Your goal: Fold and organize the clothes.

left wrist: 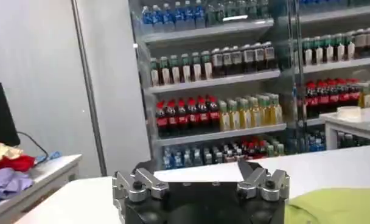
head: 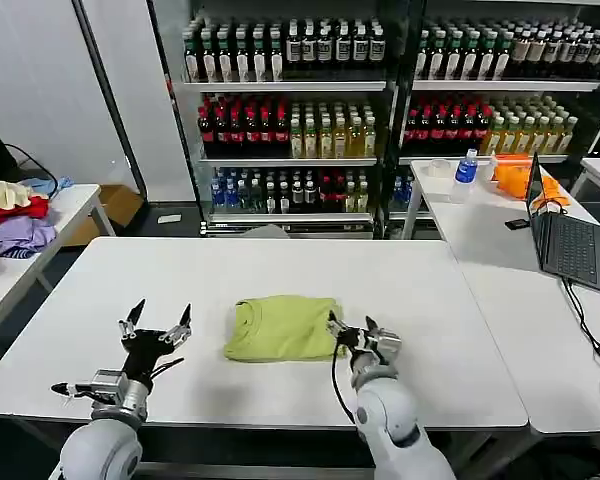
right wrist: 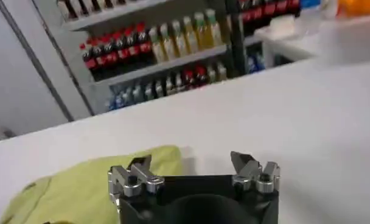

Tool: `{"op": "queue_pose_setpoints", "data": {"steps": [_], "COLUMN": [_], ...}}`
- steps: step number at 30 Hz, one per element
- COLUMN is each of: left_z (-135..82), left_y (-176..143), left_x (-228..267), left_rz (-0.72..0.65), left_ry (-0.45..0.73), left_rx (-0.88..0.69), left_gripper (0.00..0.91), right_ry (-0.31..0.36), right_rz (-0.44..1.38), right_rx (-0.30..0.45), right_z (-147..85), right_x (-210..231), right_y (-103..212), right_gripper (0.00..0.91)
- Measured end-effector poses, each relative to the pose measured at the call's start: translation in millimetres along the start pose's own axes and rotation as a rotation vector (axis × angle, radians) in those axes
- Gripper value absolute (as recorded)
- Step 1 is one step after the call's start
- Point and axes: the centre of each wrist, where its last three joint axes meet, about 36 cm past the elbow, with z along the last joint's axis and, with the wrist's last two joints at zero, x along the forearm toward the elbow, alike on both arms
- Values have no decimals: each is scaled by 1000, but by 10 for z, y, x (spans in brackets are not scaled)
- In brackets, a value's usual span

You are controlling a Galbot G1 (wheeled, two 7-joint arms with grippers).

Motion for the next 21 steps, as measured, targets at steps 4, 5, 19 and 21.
{"op": "queue_pose_setpoints", "data": {"steps": [4, 5, 19, 21], "left_z": [5, 7, 30, 32], "left_y": [18, 20, 30, 32], "left_x": [7, 7, 4, 0], "left_rz": [-4, -5, -12, -13], "left_ry": [2, 2, 9, 9], "left_rx": [-2, -2, -1, -2], "left_gripper": [907, 907, 907, 907], "right_ry": [44, 53, 154, 159], "right_rz": [-34, -39, -68, -70], "right_rx": [-37, -46, -158, -167], "right_z": [-40, -53, -159, -174], "right_x": [-123, -152, -463, -476], "right_y": [55, 62, 57, 44], "right_gripper": [584, 464, 0, 0]}}
